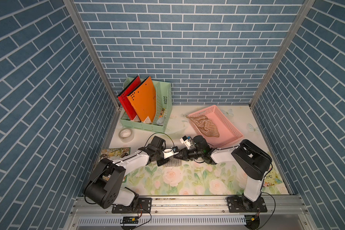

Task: Fold the square dishcloth
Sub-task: Fold the cleaning item at the center of the board.

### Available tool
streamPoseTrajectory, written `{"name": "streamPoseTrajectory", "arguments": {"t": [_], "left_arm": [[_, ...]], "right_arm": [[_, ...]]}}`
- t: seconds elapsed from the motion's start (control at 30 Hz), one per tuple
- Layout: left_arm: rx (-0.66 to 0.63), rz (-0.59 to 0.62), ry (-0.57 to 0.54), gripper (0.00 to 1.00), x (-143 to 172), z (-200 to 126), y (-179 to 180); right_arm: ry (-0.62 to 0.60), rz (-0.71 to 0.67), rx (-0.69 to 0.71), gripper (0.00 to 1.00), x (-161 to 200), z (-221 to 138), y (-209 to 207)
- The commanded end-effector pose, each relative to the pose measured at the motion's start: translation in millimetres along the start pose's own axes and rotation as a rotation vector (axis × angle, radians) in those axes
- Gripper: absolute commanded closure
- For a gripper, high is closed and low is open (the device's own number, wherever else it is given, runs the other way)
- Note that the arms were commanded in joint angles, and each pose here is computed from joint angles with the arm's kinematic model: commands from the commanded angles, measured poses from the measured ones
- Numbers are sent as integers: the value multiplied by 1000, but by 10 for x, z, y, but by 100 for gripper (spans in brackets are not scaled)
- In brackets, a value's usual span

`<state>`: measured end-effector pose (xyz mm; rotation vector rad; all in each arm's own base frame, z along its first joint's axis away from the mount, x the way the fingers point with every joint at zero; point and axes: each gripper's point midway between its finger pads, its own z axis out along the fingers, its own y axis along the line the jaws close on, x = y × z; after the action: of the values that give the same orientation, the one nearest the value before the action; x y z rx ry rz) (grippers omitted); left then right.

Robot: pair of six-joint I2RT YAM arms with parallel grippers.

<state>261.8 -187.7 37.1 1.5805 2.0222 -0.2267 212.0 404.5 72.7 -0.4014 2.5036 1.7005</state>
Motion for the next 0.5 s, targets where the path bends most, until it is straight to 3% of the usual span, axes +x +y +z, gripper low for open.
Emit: {"name": "streamPoseTrajectory", "arguments": {"t": [0.0,0.27,0.37,0.47], "left_arm": [[20,-1,-39,61,-124,-69,-28],[70,-14,-92,57,-417,-299,16],[102,-7,-86,55,-490,-390,14],[122,2,-49,56,-364,-280,-41]], "right_arm": [[-34,40,11,77,-40,-4,-107],[-45,125,291,80,36,3,-816],[-66,106,335,80,3,-50,-842],[-76,80,332,79,-48,-67,-762]]}}
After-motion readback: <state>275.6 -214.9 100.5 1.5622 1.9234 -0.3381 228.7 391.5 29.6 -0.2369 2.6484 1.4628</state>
